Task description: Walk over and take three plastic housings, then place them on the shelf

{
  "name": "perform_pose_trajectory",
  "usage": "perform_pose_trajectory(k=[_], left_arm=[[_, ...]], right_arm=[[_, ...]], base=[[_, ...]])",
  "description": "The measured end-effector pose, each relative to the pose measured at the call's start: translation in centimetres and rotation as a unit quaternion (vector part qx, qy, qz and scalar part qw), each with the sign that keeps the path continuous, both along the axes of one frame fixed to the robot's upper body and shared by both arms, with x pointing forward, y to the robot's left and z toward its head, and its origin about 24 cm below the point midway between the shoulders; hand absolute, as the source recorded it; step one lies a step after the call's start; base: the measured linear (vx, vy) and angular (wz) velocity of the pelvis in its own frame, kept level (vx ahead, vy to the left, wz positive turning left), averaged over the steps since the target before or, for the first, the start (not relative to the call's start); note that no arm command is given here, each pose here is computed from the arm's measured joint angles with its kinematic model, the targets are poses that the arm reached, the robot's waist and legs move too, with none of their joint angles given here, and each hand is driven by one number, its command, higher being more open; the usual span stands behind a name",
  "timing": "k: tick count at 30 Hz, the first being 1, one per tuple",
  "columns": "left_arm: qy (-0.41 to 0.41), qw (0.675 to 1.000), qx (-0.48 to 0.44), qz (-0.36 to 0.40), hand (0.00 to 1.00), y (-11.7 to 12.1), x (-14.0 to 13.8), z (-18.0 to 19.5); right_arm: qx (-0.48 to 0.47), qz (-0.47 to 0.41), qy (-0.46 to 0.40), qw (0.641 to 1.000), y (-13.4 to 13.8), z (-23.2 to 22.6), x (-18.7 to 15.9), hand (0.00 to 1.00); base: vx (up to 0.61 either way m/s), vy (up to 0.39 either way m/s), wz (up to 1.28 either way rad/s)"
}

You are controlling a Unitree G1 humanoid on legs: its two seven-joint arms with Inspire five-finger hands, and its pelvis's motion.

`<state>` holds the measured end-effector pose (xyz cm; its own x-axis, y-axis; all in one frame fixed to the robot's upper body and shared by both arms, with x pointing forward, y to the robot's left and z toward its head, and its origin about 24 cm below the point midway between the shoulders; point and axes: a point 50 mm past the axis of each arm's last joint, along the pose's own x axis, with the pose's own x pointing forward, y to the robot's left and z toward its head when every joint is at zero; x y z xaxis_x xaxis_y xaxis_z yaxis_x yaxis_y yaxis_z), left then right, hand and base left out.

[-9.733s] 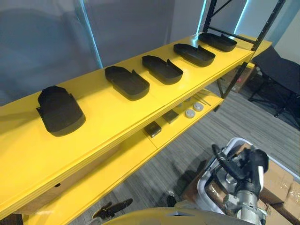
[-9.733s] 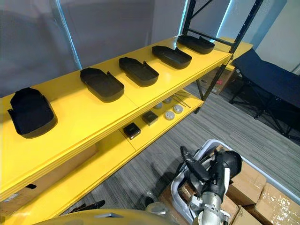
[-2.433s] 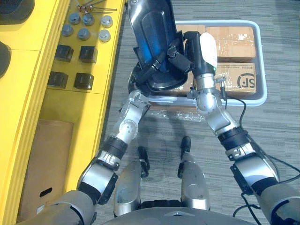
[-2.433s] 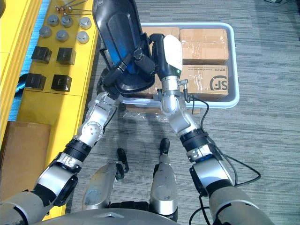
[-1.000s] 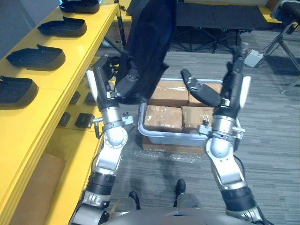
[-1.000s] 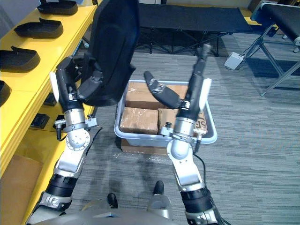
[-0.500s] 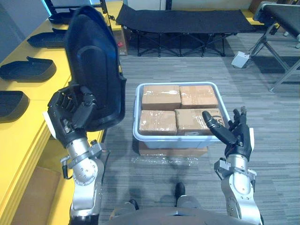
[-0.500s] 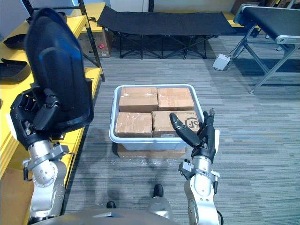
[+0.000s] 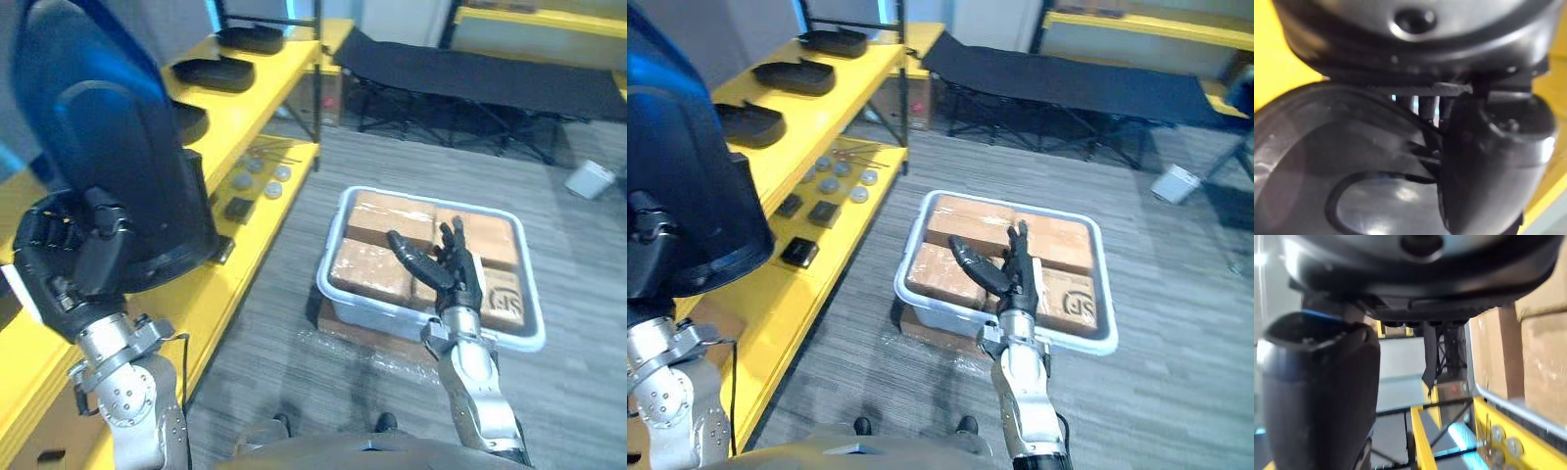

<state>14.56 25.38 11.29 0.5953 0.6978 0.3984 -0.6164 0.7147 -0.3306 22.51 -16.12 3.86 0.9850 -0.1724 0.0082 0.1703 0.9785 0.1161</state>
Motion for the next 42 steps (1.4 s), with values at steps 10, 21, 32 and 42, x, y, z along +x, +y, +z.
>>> perform_pose_trajectory(k=[10, 21, 32, 42], left_arm=[[0.001, 1.0, 0.004, -0.015, 0.0, 1.5, -2.2, -0.4], [0.009, 0.994, -0.003, -0.105, 0.0, -0.6, -1.4, -1.1], [0.003, 0.991, -0.019, -0.135, 0.0, -1.4, -0.9, -1.4], [-0.014, 0.986, 0.04, -0.163, 0.0, -2.1, 0.8, 0.0]], right_arm=[[-0.021, 0.024, -0.019, 0.999, 2.1, 0.9, 2.7, 1.0], [-0.022, -0.006, -0.026, 0.999, -0.8, 1.0, 2.5, 1.0], [-0.025, -0.045, -0.058, 0.997, -3.1, 1.6, 1.4, 1.0], [0.006, -0.063, -0.066, 0.996, -2.2, 1.4, 1.3, 1.0]], base=[[0.02, 0.036, 0.83], [0.0, -0.059, 0.84], [-0.05, 0.023, 0.38], [0.12, 0.098, 0.12]])
